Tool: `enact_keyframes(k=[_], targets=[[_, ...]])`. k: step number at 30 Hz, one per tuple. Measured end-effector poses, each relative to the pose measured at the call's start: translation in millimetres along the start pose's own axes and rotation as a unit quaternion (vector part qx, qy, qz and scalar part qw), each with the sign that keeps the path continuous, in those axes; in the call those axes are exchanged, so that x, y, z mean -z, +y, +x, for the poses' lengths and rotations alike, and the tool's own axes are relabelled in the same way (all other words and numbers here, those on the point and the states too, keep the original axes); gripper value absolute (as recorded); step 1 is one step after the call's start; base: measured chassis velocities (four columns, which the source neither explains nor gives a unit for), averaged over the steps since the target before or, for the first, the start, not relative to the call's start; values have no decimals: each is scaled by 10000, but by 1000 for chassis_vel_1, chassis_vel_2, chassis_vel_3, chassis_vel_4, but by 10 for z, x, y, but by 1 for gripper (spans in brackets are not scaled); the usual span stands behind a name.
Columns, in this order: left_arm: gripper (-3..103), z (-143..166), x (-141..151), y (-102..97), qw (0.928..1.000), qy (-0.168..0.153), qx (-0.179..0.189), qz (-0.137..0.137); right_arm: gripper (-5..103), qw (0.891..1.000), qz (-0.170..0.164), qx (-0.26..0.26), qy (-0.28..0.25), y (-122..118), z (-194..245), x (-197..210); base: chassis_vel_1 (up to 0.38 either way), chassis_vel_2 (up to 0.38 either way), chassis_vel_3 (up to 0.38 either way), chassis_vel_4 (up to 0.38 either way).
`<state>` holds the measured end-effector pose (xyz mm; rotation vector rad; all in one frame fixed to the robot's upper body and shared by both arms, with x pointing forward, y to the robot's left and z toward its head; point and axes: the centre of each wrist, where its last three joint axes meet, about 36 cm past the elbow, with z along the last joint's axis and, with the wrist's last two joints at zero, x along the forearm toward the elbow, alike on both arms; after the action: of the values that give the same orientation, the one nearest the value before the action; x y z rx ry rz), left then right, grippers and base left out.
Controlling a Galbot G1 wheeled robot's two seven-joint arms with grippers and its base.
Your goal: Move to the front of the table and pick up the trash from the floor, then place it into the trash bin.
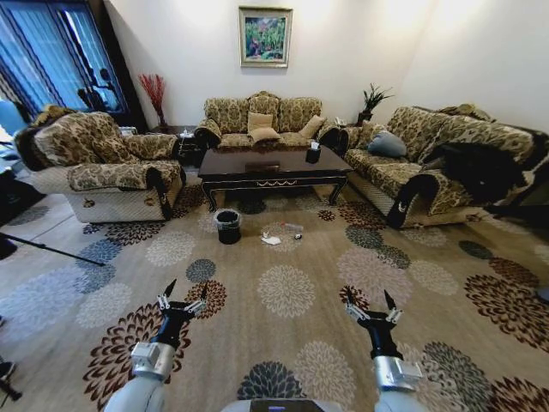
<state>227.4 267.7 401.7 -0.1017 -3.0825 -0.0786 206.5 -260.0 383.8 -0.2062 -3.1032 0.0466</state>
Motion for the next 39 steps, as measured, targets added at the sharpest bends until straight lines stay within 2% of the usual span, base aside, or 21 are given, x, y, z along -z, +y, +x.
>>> enact_keyframes(k=[5,8,10,15,21,27,39], targets=[[100,36,53,-32,9998,-5,197,50,100,9995,183,200,-168,14,2,76,0,0,0,0],[100,38,93,-21,9994,-202,266,101,100,9986,236,364,-309,36,28,101,0,0,0,0],[100,48,149,-2,9993,-212,313,24,100,9958,264,713,-513,36,51,94,0,0,0,0],[100,97,165,1,9991,-141,384,-96,100,9938,211,918,-593,69,90,100,0,0,0,0],[100,139,95,2,9990,-140,410,-123,100,9945,207,838,-599,73,104,131,0,0,0,0],[100,149,60,17,9985,-303,456,-59,100,9975,204,507,-451,72,112,136,0,0,0,0],[100,187,33,6,9984,-305,473,21,100,9983,205,413,-368,101,140,121,0,0,0,0]])
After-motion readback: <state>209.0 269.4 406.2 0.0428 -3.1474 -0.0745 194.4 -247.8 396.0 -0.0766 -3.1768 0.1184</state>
